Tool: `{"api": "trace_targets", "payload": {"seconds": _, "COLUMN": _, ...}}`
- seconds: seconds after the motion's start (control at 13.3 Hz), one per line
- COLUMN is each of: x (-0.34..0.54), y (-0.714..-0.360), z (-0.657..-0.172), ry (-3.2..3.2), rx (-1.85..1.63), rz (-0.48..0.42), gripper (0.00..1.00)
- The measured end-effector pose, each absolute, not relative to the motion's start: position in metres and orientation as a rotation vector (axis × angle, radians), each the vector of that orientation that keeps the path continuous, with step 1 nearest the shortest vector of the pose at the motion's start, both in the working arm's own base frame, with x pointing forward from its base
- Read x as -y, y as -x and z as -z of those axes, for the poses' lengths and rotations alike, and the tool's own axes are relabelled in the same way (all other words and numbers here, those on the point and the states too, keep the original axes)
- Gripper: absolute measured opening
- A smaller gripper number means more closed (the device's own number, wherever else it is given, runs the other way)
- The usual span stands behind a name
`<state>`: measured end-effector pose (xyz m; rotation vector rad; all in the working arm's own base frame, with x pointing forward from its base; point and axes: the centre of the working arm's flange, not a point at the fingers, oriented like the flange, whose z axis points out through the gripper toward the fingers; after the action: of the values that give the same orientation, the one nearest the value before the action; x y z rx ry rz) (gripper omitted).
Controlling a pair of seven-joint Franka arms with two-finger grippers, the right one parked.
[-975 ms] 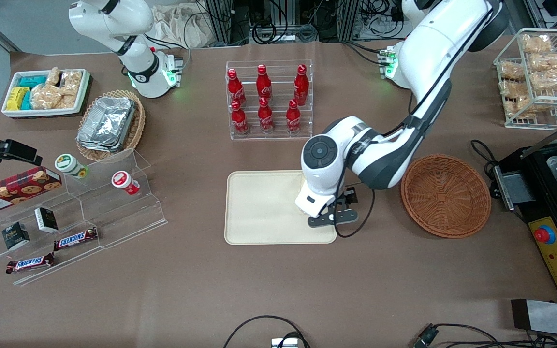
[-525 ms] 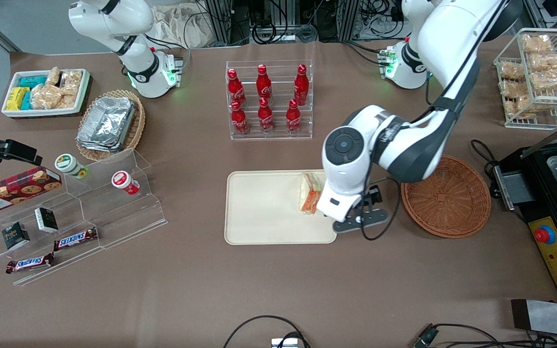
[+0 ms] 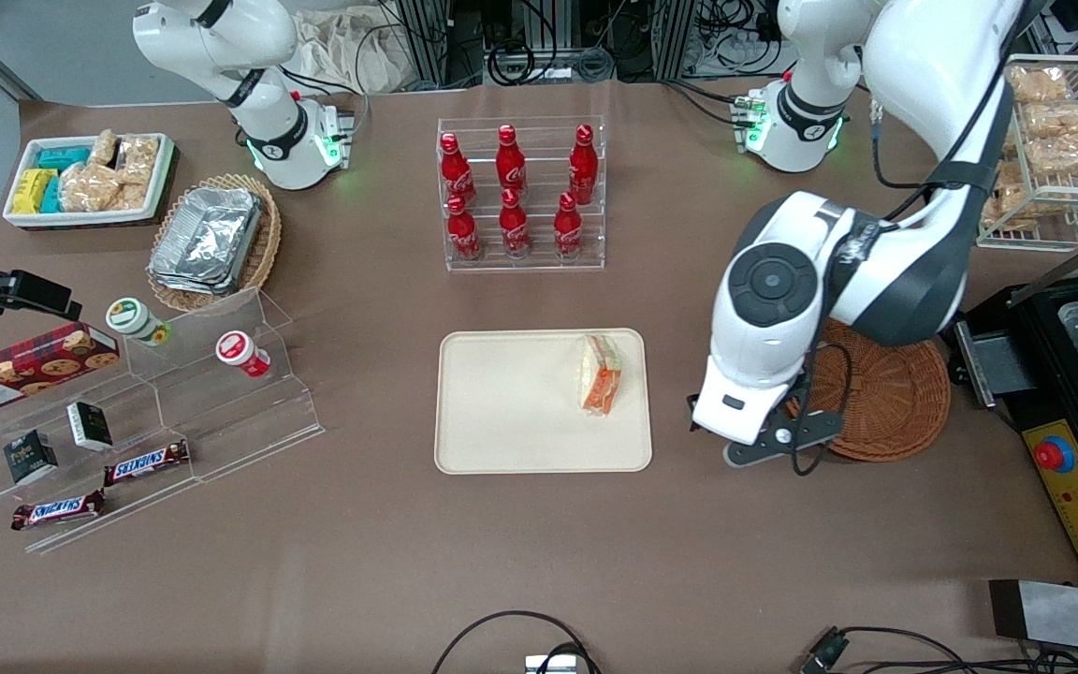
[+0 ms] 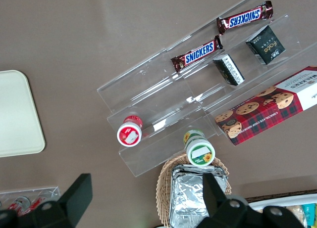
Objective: Place sandwich from basket to tray
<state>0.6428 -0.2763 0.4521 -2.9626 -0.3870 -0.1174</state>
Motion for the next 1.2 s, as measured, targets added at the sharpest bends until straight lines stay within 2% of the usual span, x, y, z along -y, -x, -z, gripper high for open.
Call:
{"api": "trace_targets", "payload": {"seconds": 0.67, "x": 0.149, "y": -0.646, "z": -0.519, "ry": 3.056, "rx": 0.180, "rz": -0.007, "gripper": 1.00}}
{"api": "trace_targets", "payload": {"seconds": 1.2, "x": 0.054, "y": -0.612, "z": -0.553, "ry": 3.050, "rx": -0.044, "rz": -0.029, "gripper": 1.00}}
